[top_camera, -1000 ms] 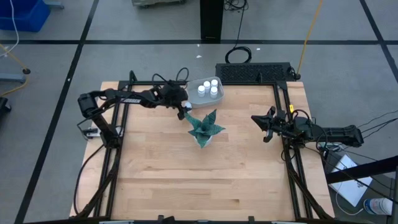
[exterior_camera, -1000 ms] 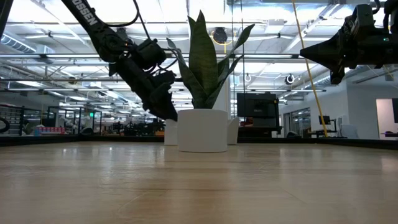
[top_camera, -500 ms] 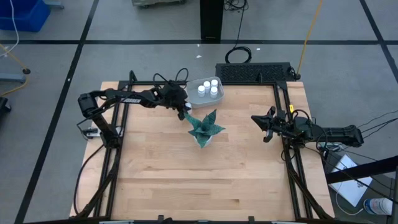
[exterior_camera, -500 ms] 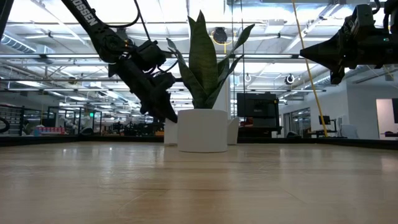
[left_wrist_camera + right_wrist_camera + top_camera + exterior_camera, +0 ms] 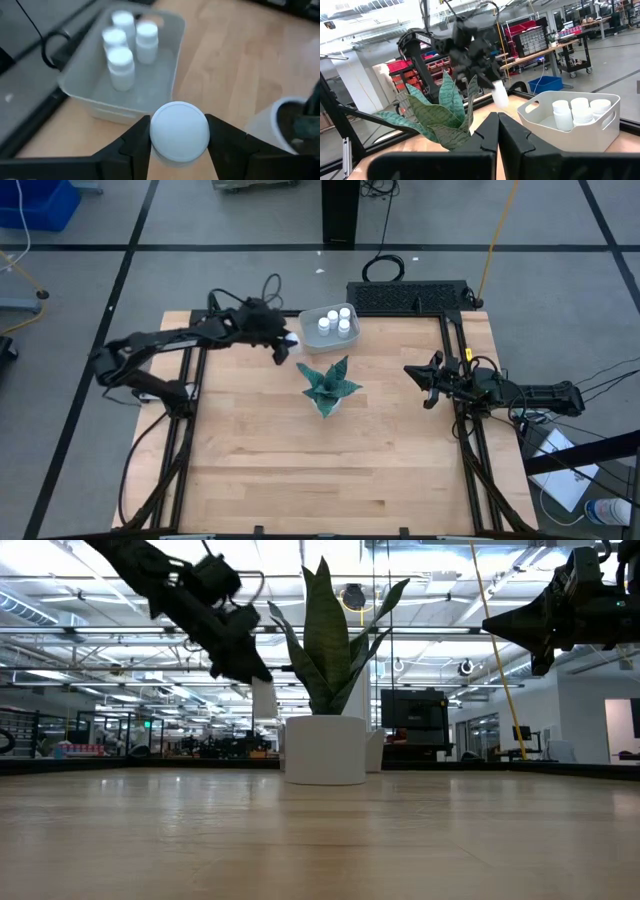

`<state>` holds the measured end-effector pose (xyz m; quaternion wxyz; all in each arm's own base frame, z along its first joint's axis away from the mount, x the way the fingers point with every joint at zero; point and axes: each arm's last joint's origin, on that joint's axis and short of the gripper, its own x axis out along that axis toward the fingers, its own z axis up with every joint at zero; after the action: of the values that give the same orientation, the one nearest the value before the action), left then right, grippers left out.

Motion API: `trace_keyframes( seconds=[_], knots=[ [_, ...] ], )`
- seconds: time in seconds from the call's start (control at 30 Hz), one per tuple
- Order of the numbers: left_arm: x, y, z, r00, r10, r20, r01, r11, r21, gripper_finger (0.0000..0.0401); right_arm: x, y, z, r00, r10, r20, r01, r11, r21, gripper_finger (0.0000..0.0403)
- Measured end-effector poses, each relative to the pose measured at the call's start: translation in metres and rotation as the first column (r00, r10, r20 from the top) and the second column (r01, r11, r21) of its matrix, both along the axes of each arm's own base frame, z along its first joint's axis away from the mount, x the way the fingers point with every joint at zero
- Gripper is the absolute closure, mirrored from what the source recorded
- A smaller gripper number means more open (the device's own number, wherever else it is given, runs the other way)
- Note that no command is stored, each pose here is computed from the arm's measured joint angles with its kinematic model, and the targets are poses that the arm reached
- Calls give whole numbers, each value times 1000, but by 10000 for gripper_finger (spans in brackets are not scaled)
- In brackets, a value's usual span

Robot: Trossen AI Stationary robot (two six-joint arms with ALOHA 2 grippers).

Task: Pick and place pill bottles into a basket
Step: Put the white medicine bottle into the gray bin

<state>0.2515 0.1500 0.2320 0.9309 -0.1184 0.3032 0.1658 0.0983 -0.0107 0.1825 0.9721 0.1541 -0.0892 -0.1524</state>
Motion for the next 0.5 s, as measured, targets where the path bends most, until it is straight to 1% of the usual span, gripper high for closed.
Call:
trace_keyframes(
  seconds=[0.13, 0.27, 0.4, 0.5],
  knots=[
    [-14, -2, 25, 997, 17, 77, -21, 998, 56, 235, 0, 0, 0, 1000, 0, 0, 0, 1000, 0, 403],
    [-15, 5, 48, 988, 21, 151, -34, 996, 85, 235, 0, 0, 0, 1000, 1, 0, -1, 1000, 0, 403],
    [1, 19, 71, 982, -31, 185, 2, 988, 155, 233, 0, 0, 0, 1000, 0, 0, 0, 1000, 0, 403],
    [18, 34, 72, 981, -91, 172, 73, 991, 109, 235, 0, 0, 0, 1000, 1, 0, -1, 1000, 0, 403]
  ],
)
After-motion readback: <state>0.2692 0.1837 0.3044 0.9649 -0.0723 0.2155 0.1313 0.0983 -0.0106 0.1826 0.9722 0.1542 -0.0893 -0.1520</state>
